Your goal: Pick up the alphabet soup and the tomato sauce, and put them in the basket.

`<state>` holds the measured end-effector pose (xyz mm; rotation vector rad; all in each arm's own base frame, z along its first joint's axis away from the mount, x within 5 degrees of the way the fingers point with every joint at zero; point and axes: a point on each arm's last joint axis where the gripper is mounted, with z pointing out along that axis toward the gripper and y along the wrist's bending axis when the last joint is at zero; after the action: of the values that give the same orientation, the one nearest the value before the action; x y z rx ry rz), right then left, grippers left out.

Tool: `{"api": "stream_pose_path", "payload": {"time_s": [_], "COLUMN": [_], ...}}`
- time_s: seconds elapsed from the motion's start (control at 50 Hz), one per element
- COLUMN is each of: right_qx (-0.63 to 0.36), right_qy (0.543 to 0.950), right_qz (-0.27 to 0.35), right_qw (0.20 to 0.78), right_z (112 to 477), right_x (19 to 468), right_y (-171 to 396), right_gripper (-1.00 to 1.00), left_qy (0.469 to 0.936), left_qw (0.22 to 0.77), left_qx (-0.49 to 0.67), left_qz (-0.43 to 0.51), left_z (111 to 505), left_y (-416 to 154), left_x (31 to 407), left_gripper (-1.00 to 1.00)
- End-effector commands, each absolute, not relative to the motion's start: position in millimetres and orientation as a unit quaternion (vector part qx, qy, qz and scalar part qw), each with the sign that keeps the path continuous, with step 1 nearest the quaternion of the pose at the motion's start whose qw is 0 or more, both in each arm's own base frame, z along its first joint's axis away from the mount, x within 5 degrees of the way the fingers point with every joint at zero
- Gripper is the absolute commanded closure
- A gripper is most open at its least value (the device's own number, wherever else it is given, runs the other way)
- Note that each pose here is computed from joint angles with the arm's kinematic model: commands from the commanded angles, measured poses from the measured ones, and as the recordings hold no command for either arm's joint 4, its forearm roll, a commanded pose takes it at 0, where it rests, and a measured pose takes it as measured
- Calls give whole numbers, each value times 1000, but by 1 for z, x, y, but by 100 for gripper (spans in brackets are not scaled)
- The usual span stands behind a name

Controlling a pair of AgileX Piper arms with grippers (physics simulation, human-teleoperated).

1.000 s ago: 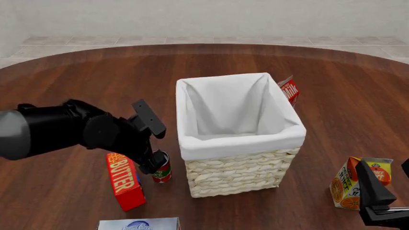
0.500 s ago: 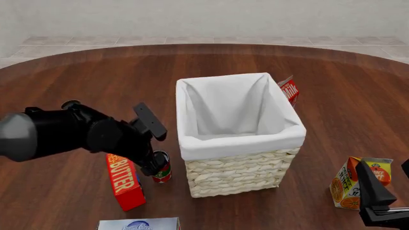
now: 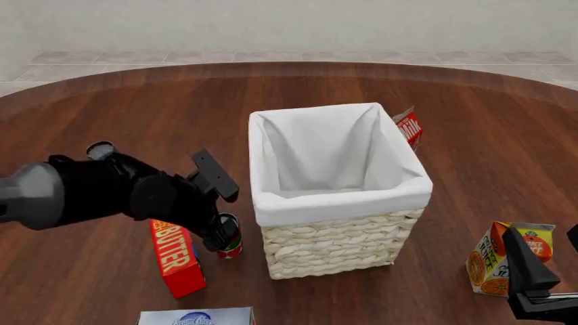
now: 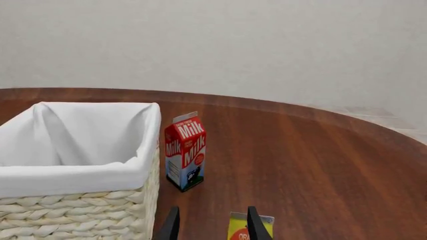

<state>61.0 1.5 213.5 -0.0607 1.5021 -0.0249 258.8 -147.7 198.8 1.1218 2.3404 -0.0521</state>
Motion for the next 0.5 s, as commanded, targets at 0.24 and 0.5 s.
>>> {"api": "stream_pose_path", "payload": {"time_s": [0.24,0.5], "right_qx": [-28,-27], "right_qy": [682,682], "right_qz": [-10,-11], "right_qw": [731,730], "right_z": [213,214], "right_x": [61,61], "right_y": [2,2], "right_gripper": [-100,-100], "left_qy": [871,873], "left_qw": [269,264], "left_qx": [410,409], "left_qz": [-22,-19], "left_z": [193,187], "left_y": [-149,-149], "left_x": [260,265], "left_gripper": [-100,-100]}}
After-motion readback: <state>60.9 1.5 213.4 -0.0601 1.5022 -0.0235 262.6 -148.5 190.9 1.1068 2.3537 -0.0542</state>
